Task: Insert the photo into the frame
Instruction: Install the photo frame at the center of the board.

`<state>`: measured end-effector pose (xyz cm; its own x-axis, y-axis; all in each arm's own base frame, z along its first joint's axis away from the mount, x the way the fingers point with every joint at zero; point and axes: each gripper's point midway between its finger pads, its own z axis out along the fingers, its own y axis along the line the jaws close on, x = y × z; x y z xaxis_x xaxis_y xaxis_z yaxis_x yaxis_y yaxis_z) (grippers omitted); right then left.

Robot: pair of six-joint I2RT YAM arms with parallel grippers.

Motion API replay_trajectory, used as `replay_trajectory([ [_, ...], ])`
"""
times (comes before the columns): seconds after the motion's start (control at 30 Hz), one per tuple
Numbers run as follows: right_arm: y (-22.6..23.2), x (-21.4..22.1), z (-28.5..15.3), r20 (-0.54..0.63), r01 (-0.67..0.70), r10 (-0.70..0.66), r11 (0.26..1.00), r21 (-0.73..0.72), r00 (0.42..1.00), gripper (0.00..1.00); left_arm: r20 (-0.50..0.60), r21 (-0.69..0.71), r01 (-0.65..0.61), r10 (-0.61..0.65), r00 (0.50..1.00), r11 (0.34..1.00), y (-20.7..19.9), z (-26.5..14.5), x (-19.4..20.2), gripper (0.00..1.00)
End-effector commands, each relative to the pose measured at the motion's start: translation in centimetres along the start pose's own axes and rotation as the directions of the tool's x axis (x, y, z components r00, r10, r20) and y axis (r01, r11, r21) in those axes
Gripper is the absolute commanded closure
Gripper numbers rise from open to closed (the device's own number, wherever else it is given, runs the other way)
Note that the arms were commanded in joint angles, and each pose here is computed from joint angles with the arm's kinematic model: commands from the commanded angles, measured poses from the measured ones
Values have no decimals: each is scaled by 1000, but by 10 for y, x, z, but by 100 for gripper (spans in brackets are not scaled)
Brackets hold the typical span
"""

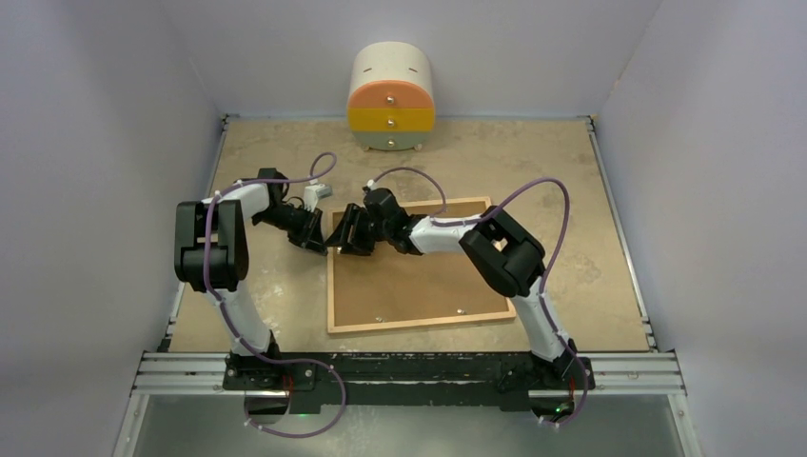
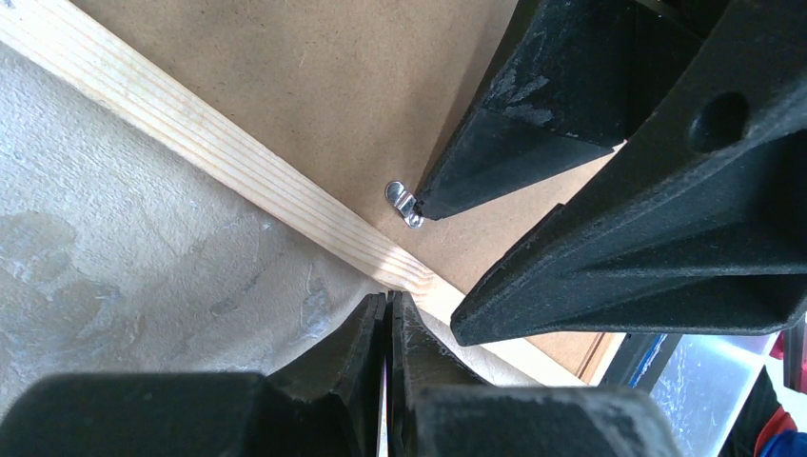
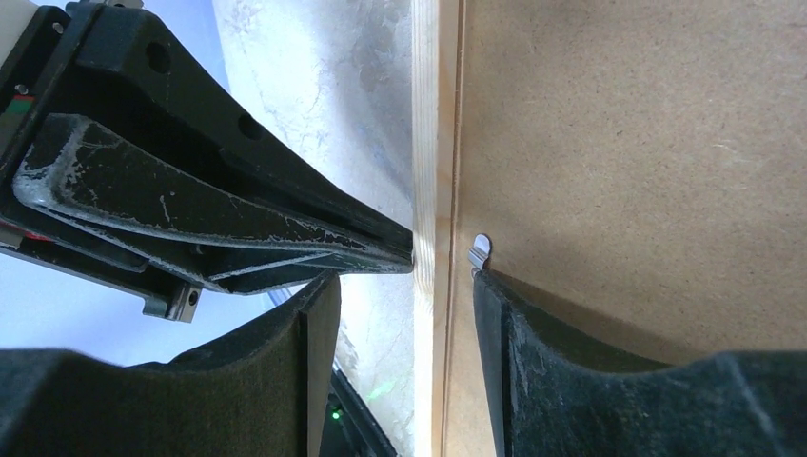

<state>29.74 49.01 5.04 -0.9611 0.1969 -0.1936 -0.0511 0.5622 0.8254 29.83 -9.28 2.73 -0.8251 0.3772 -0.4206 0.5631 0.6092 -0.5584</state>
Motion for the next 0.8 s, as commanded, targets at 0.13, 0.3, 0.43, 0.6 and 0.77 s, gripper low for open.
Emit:
replay_trajectory([
  [0.13,2,-12,-6,11,116,-116,993,17,993,44,-45,-41,-86,84,995,995,14,10,11,96],
  [0.3,-4,-31,-23,45,132,-134,990,48,990,44,-50,-48,-91,89,995,995,16,9,12,96],
  [0.43,-10,-30,-19,34,132,-133,990,52,990,44,-46,-46,-87,85,995,995,15,9,12,97],
  [0.6,-13,-26,-7,25,120,-121,992,38,992,44,-46,-50,-91,88,995,995,15,8,11,97],
  [0.77,-12,-18,-1,1,108,-108,994,20,994,44,-48,-50,-89,87,995,995,15,8,11,97],
])
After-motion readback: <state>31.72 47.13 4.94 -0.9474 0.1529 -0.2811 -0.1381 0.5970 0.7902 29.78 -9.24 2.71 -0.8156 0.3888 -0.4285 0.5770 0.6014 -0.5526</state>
